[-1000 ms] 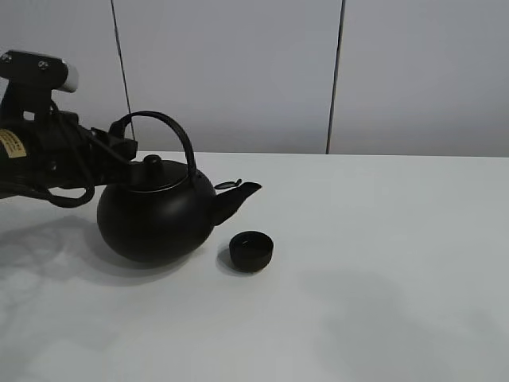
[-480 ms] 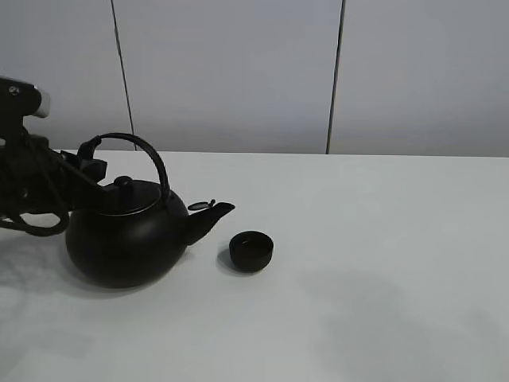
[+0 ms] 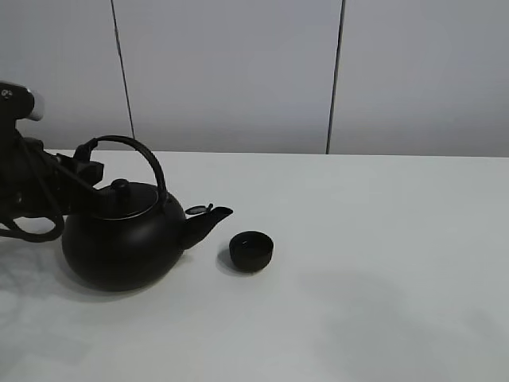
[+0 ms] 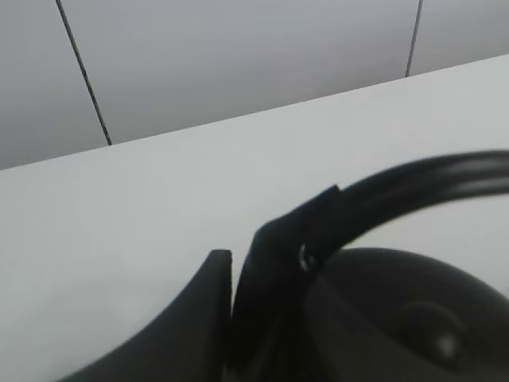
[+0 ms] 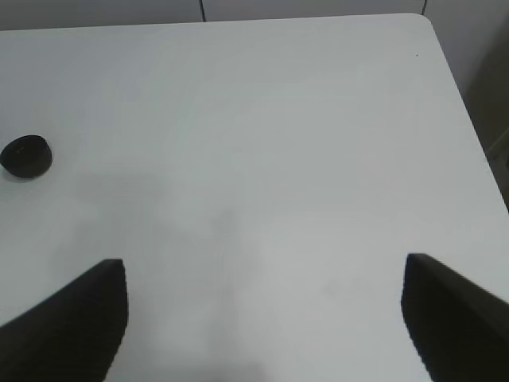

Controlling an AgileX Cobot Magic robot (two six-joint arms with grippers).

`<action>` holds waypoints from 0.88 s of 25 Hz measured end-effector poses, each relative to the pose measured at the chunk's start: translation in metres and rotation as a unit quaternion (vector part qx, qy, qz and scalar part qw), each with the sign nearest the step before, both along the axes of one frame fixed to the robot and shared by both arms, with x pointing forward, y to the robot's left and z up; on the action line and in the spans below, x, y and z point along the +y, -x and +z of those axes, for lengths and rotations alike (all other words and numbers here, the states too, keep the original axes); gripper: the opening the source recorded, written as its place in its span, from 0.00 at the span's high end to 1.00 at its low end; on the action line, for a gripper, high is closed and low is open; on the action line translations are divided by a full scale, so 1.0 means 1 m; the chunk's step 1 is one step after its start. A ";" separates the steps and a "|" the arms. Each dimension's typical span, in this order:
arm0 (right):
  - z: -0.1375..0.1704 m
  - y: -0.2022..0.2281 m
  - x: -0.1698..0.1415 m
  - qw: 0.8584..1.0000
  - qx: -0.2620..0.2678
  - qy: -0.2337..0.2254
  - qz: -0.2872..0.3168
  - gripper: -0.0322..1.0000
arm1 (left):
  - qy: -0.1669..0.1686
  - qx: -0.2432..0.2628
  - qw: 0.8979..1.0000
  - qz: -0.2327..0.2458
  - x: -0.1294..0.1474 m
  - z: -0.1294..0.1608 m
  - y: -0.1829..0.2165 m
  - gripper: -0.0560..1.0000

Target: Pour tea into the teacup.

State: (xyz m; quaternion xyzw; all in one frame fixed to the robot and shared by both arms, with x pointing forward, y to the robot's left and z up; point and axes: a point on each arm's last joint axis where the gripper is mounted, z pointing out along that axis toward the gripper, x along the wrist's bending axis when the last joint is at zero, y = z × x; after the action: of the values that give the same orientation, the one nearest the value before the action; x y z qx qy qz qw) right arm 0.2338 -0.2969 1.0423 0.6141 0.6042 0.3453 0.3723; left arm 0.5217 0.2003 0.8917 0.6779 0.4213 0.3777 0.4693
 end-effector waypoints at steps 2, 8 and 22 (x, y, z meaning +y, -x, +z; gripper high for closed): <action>0.000 0.000 0.000 1.000 0.000 0.000 0.000 0.35 | 0.008 -0.009 1.000 0.000 0.000 0.002 0.000 0.78; 0.000 0.000 0.000 1.000 0.000 0.000 0.000 0.35 | 0.017 -0.041 0.999 -0.028 -0.005 0.011 0.000 0.64; 0.000 0.000 0.000 1.000 0.000 0.000 0.000 0.35 | 0.012 -0.020 0.999 -0.031 0.003 0.001 0.026 0.47</action>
State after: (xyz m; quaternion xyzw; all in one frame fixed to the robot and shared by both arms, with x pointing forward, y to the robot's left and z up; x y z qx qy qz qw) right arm 0.2338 -0.2969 1.0423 0.6141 0.6042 0.3453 0.3723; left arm 0.4958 0.2036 0.8923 0.6772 0.3948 0.3716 0.4974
